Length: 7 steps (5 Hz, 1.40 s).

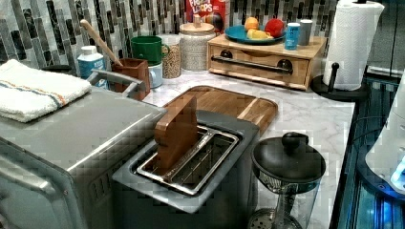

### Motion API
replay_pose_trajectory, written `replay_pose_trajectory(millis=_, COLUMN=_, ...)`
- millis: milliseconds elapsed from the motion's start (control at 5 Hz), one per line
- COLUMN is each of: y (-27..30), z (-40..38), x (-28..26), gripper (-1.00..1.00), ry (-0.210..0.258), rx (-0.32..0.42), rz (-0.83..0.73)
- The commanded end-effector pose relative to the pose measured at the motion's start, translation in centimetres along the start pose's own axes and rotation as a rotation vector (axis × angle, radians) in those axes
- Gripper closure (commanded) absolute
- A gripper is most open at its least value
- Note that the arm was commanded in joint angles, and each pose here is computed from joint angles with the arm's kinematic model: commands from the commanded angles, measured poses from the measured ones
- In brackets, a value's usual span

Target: Open the drawer.

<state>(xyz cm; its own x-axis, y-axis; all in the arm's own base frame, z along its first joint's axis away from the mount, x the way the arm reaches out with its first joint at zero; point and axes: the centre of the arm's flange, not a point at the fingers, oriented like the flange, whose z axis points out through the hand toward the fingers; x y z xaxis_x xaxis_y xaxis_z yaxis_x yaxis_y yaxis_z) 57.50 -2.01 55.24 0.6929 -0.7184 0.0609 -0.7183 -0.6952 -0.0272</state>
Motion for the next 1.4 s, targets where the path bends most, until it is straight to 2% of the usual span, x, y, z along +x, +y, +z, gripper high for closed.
replay_pose_trajectory(millis=200, y=4.2, z=0.8, x=-0.8, gripper=-1.0, ry=0.001, rx=0.021, rz=-0.231)
replay_pose_trajectory(millis=400, y=7.2, z=2.2, x=-0.5, gripper=-1.0, ry=0.002, rx=0.033, rz=-0.377)
replay_pose_trajectory(millis=600, y=9.8, z=3.6, x=0.4, gripper=-1.0, ry=-0.018, rx=0.027, rz=-0.518)
replay_pose_trajectory(millis=800, y=12.6, z=4.9, x=1.4, gripper=-1.0, ry=-0.009, rx=0.054, rz=-0.636)
replay_pose_trajectory(millis=1000, y=14.2, z=5.7, x=2.8, gripper=-1.0, ry=-0.018, rx=0.022, rz=-0.713)
replay_pose_trajectory(millis=1200, y=15.5, z=7.2, x=3.7, gripper=-1.0, ry=0.022, rx=0.013, rz=-0.751)
replay_pose_trajectory(millis=1400, y=16.2, z=8.7, x=4.8, gripper=-1.0, ry=0.034, rx=-0.01, rz=-0.773)
